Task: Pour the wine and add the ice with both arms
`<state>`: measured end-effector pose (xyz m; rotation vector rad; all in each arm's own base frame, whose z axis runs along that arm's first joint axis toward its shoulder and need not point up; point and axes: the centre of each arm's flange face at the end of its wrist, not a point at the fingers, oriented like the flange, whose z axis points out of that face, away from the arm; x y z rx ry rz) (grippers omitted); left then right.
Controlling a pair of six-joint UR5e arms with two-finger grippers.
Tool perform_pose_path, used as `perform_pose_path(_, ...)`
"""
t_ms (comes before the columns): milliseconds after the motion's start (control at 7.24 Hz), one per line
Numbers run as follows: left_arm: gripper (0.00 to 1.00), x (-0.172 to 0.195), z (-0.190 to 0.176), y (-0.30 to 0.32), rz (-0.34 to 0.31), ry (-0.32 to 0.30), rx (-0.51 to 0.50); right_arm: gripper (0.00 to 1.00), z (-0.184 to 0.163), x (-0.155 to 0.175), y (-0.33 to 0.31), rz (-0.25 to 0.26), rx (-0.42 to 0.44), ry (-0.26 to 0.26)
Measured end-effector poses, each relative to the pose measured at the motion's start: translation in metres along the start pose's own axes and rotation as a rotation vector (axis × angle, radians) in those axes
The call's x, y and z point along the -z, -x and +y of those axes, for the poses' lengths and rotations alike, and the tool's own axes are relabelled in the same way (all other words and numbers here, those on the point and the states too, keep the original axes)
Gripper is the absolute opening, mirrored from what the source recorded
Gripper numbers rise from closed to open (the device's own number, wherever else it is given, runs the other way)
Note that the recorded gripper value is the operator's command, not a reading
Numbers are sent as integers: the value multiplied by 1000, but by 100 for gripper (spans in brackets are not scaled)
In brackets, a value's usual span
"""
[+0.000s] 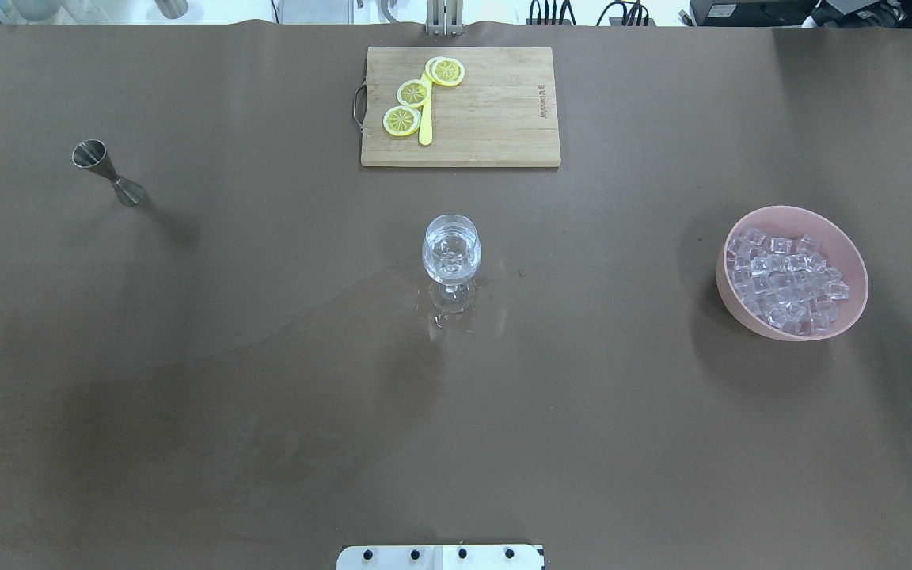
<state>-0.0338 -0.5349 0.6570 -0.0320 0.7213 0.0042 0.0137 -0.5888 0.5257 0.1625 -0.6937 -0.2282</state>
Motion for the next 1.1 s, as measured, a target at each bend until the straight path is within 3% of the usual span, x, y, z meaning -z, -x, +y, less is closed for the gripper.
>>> perform_pose_path(1105,99,20,-14,-24,12,-43,-54,100,0,1,3,-37,-1,-5)
